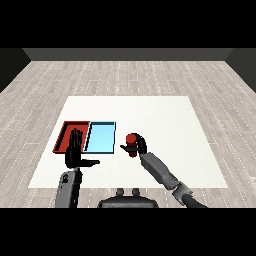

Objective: Pick the red can and put it in the red box

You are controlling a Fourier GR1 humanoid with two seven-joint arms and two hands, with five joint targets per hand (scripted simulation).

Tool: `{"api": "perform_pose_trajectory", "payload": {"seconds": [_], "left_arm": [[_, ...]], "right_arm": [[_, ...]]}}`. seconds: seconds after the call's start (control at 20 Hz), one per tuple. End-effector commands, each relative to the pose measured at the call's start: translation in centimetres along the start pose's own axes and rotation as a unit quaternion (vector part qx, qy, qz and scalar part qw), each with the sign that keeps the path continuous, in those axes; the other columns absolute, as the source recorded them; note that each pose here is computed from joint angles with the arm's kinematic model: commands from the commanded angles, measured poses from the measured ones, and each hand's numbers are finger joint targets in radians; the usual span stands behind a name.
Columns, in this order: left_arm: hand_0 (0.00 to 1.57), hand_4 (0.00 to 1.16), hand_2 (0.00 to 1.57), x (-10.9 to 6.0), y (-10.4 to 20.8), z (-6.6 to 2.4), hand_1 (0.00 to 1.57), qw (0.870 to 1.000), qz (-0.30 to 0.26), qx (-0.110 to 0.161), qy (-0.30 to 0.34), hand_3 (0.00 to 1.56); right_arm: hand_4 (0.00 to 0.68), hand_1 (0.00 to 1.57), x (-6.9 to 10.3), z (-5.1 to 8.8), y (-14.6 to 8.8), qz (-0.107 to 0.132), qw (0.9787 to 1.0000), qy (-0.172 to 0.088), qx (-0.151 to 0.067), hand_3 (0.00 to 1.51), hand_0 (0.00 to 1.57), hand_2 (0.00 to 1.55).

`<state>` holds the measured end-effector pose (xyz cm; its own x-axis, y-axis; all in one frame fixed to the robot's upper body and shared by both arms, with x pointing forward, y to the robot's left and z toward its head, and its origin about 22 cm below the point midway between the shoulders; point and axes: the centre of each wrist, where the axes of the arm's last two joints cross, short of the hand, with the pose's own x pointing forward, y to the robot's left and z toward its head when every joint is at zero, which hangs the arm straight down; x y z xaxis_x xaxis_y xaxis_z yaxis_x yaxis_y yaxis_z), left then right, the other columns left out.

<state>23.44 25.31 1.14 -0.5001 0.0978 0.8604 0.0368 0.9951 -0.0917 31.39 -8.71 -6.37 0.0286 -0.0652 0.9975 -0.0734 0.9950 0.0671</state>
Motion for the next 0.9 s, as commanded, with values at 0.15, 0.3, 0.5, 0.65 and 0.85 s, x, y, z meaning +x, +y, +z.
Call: {"api": "perform_pose_trajectory", "payload": {"seconds": [0.15,0.3,0.5,0.65,0.85], "left_arm": [[0.00,0.00,0.00,-0.9,-0.5,-0.20,0.00,1.000,0.005,-0.009,0.000,0.00],[0.00,0.00,0.00,0.6,0.8,-0.29,0.00,1.000,0.005,-0.001,0.010,0.00],[0.00,0.00,0.00,0.7,-0.1,0.24,0.00,1.000,0.009,0.000,0.000,0.00],[0.00,0.00,0.00,-0.3,0.2,-0.51,0.00,1.000,0.009,0.006,0.005,0.00],[0.00,0.00,0.00,-1.1,-0.1,-0.04,0.00,1.000,0.010,-0.004,0.012,0.00]], "right_arm": [[0.551,1.53,0.2,-1.1,0.0,0.045,0.9989,0.012,-0.001,1.42,1.53,1.47],[0.546,1.53,-0.5,-1.1,-0.7,0.050,0.9986,0.018,0.001,1.41,1.53,1.47],[0.558,1.55,0.5,-0.7,0.8,0.052,0.9986,0.009,-0.010,1.41,1.55,1.47],[0.580,1.53,2.6,-1.4,1.4,0.040,0.9985,-0.036,-0.003,1.40,1.53,1.47],[0.586,1.54,3.3,-0.5,2.5,0.031,0.9971,-0.069,-0.010,1.38,1.54,1.47]]}}
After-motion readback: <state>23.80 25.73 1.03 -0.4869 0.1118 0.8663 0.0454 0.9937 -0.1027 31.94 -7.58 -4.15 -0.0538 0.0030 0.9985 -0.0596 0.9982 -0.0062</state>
